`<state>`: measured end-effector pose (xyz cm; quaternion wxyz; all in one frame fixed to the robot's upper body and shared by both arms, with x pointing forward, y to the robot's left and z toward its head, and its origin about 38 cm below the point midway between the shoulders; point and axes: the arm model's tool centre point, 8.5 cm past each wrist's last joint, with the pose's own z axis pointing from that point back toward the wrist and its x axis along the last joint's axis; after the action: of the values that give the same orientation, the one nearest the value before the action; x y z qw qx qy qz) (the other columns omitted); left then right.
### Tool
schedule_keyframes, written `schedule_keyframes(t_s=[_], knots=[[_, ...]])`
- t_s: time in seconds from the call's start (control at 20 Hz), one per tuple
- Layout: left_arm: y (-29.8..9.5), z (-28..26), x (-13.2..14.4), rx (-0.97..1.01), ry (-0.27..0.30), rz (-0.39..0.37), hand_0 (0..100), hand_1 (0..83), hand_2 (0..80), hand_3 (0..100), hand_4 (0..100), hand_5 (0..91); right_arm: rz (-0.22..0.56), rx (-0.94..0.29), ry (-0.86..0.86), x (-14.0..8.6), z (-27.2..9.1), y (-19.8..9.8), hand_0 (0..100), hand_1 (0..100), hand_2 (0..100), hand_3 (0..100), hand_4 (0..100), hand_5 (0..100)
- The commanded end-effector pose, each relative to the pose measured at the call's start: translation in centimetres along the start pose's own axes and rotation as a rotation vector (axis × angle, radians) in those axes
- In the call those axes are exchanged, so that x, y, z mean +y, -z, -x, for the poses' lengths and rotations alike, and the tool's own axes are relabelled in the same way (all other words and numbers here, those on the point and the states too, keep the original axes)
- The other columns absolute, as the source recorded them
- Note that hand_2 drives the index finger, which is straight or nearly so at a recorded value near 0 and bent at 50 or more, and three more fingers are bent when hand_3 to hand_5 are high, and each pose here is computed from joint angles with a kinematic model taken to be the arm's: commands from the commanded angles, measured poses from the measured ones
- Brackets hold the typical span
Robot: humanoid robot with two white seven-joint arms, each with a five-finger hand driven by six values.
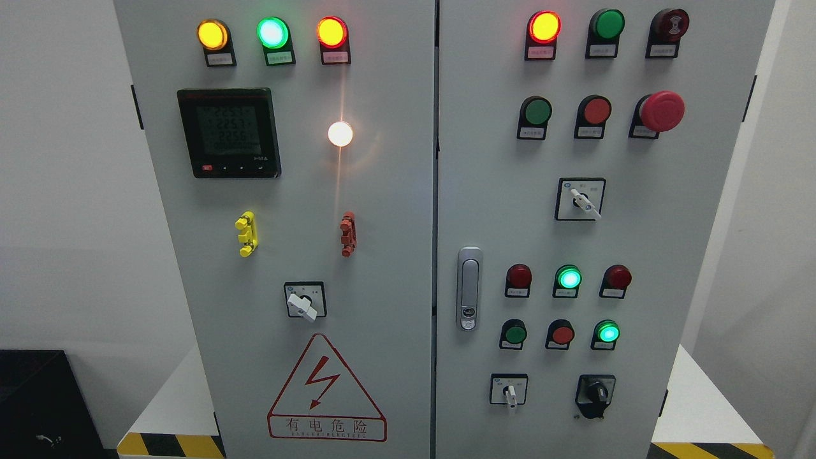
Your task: Flip black knob to close circuit
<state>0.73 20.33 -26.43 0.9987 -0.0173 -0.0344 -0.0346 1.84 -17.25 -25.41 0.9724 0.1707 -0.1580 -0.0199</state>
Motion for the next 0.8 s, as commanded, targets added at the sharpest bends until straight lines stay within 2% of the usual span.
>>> schedule_keyframes(t_s=[0.0, 0.2, 0.3, 0.4, 0.75], knots=[[0.0, 0.6, -0.1, -0.002, -0.001, 0.001, 12, 55.6, 0.0, 0, 0, 0.0, 0.02, -0.202, -0.088, -0.4, -7.7, 0.5, 0, 8, 9, 16, 7, 0], [0.0, 0.6, -0.2, -0.002, -0.003, 0.003, 12, 55.6, 0.0, 0, 0, 0.0, 0.092, -0.266, -0.274, -1.5, -11.4, -0.1, 0, 9, 22, 31, 21, 0], [0.0, 0.6, -0.2, -0.002, -0.001, 0.003, 12, 55.6, 0.0, 0, 0, 0.0, 0.134, -0.308, -0.375, -2.1, -13.7, -0.8, 0, 9, 29, 41, 32, 9], [0.0, 0.6, -0.2, -0.002, -0.003, 0.003, 12, 55.6, 0.0, 0, 0, 0.0, 0.199, -0.357, -0.439, -2.8, -15.9, -1.5, 0, 9, 33, 46, 37, 18], [0.0, 0.6, -0.2, -0.002, -0.003, 0.003, 12, 55.6, 0.0, 0, 0, 0.0, 0.339, -0.475, -0.488, -3.3, -19.9, -3.1, 0, 6, 49, 75, 65, 49]])
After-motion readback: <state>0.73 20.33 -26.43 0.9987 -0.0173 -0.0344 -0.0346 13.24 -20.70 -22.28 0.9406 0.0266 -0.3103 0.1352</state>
